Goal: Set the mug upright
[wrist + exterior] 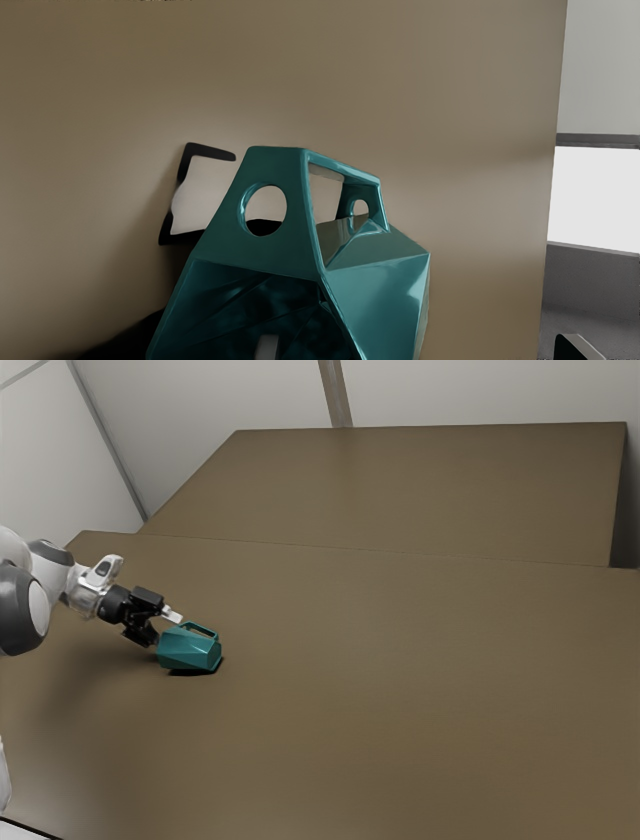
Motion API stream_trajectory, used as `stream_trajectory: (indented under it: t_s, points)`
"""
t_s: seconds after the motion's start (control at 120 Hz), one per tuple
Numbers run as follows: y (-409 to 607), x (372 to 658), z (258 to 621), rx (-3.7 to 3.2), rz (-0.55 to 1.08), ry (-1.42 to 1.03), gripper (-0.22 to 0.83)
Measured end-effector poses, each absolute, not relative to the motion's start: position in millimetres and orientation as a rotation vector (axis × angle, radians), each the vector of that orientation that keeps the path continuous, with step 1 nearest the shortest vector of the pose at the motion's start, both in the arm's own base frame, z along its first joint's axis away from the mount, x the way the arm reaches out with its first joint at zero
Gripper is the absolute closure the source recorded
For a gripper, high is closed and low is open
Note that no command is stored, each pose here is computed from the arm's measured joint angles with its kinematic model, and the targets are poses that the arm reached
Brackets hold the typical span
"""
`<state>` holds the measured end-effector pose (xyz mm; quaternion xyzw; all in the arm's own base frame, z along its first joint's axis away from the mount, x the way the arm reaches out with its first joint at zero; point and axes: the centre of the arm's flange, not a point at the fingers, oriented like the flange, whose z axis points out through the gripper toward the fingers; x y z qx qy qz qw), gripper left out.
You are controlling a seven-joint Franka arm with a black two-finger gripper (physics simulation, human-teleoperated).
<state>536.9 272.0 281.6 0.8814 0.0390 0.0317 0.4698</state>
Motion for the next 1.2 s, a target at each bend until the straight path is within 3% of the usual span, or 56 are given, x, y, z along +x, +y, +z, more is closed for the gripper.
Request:
stream_trajectory:
  t_s: [0.2, 0.383, 0.683, 0.875, 1.008, 1.2]
  points:
    - [265.4, 538.3, 278.6, 2.148, 0.081, 0.073, 0.44]
    - [262.3, 538.0, 274.9, 2.142, 0.079, 0.070, 0.64]
    - [260.0, 539.5, 280.2, 2.139, 0.090, 0.064, 0.75]
    - [250.3, 545.1, 313.4, 2.141, 0.123, 0.015, 0.77]
    - [239.5, 558.8, 367.2, 2.191, 0.182, -0.082, 0.77]
    - [174.3, 600.6, 476.7, 2.558, 0.130, -0.513, 0.77]
